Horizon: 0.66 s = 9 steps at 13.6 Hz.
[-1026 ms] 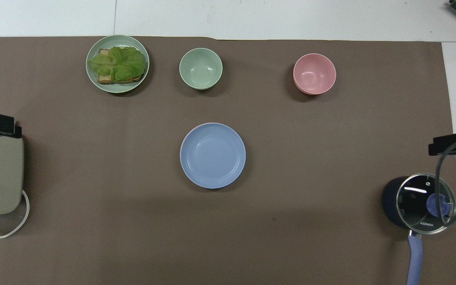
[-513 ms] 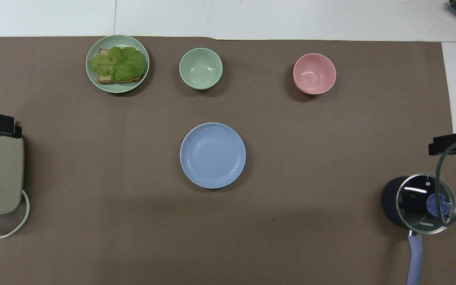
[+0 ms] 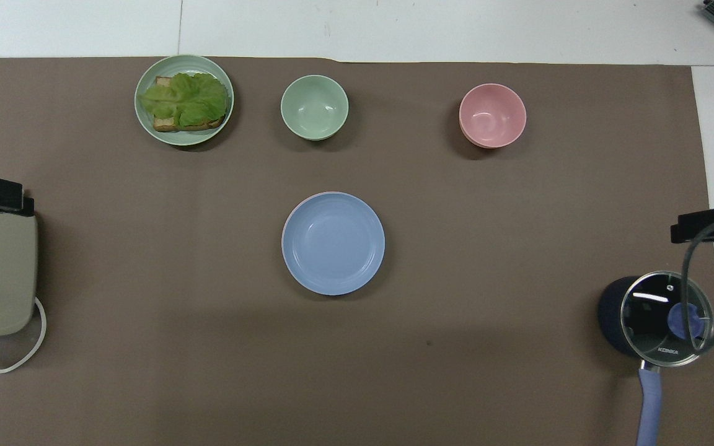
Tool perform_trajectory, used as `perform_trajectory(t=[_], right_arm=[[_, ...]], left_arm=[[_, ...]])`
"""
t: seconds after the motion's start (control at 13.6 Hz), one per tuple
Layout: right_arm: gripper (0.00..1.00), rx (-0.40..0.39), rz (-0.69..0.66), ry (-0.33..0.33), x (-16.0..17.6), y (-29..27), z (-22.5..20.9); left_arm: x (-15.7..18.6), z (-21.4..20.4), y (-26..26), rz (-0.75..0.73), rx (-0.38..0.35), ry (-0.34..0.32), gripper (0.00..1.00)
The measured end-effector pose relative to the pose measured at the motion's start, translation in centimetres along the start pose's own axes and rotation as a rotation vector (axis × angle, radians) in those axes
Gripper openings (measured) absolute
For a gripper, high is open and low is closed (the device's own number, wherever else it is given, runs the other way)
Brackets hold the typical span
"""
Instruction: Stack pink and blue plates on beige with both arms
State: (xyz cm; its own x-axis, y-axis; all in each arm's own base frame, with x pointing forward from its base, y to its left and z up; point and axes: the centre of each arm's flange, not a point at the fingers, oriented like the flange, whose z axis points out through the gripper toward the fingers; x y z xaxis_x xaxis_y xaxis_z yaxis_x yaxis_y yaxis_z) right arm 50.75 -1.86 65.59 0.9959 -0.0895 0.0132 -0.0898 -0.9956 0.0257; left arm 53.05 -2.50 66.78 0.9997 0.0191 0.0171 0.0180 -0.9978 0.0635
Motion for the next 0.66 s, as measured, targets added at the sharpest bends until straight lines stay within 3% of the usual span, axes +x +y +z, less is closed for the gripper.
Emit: perform_trajectory(t=[0.66], right_arm=[[1.00,-0.003,0.018,-0.009,1.1,0.8,1.2]], left_arm=[[0.0,0.0,0.0,0.000,0.000,0.000,1.00]])
